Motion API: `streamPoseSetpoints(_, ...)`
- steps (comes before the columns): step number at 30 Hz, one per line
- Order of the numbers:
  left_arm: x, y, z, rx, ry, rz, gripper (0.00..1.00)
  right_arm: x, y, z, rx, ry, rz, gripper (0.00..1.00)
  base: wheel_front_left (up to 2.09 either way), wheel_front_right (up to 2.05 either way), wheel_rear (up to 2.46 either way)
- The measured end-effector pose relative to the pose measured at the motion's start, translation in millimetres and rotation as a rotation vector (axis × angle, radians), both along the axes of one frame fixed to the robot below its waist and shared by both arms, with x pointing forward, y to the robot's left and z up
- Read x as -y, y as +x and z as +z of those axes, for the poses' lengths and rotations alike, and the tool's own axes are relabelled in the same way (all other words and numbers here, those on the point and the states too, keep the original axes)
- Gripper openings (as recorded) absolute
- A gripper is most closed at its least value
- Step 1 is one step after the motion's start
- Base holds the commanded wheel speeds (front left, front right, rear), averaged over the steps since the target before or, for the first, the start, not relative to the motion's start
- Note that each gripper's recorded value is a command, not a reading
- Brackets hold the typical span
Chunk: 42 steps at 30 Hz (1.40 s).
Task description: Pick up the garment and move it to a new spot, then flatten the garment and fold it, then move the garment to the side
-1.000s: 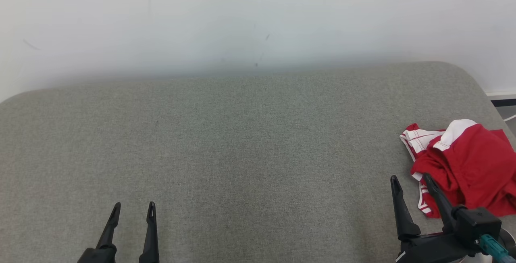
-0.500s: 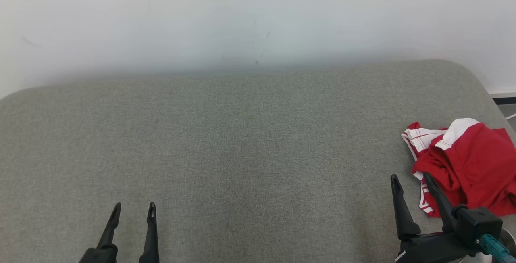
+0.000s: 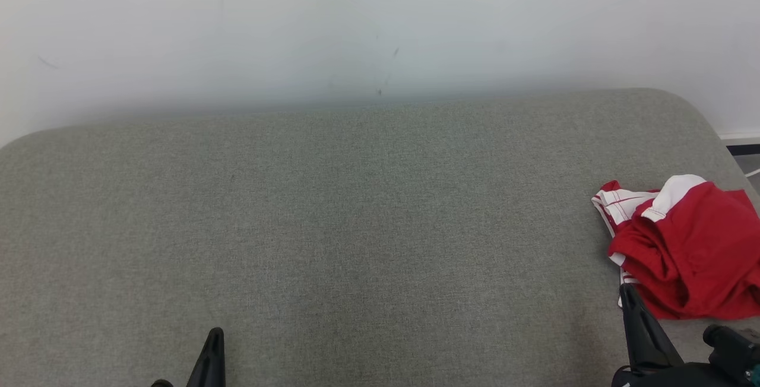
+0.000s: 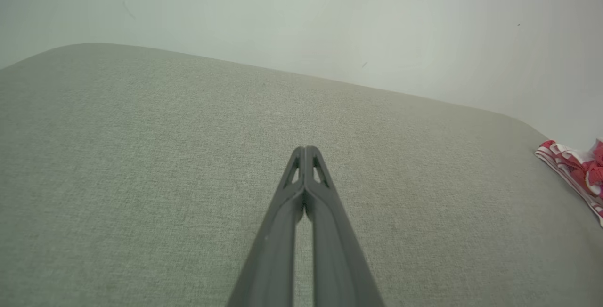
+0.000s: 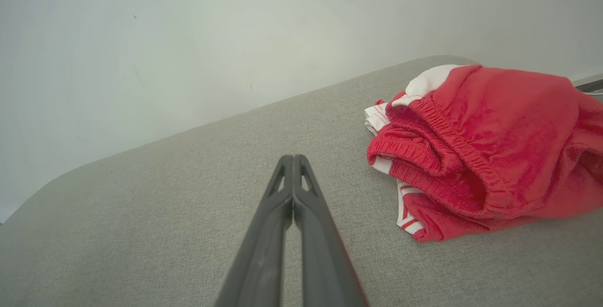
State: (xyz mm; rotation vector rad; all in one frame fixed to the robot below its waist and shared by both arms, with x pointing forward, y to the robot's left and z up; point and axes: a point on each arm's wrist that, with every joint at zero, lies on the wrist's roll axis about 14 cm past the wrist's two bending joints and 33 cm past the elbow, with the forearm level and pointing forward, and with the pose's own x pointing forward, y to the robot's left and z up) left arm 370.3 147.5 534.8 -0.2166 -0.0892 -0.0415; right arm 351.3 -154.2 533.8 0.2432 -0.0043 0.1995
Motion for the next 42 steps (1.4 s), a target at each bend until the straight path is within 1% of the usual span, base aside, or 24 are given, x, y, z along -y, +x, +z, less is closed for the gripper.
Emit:
streamPoseSetpoints(10,7.6,-6.2,-9.4,-0.048,-0.179,-0.035,0.0,20.2,-4.9,-11.0,-0.076,0.184,-0.048,0.0,0.0,0.0,0.0)
streamPoseSetpoints(11,8.8,-8.2,-12.0,-0.058,-0.214,-0.04,0.0,23.9,-5.5,-12.9,-0.089,0.219,-0.057,0.0,0.0,0.0,0.0)
streamPoseSetpoints(12,9.7,-9.0,-12.9,-0.062,-0.227,-0.044,0.0,25.7,-5.4,-12.9,-0.092,0.235,-0.061,0.0,0.0,0.0,0.0)
streamPoseSetpoints(14,10.3,-9.5,-13.4,-0.065,-0.247,-0.046,0.0,27.7,-5.5,-13.0,-0.095,0.251,-0.066,0.0,0.0,0.0,0.0)
streamPoseSetpoints(33,21.1,-19.8,-20.3,-0.11,-0.534,-0.085,0.0,58.2,-15.3,-28.0,-0.185,0.539,-0.14,0.0,0.0,0.0,0.0)
streamPoseSetpoints(42,24.7,-24.7,-23.1,-0.125,-0.651,-0.097,0.0,69.6,-18.3,-29.8,-0.2,0.657,-0.161,0.0,0.0,0.0,0.0)
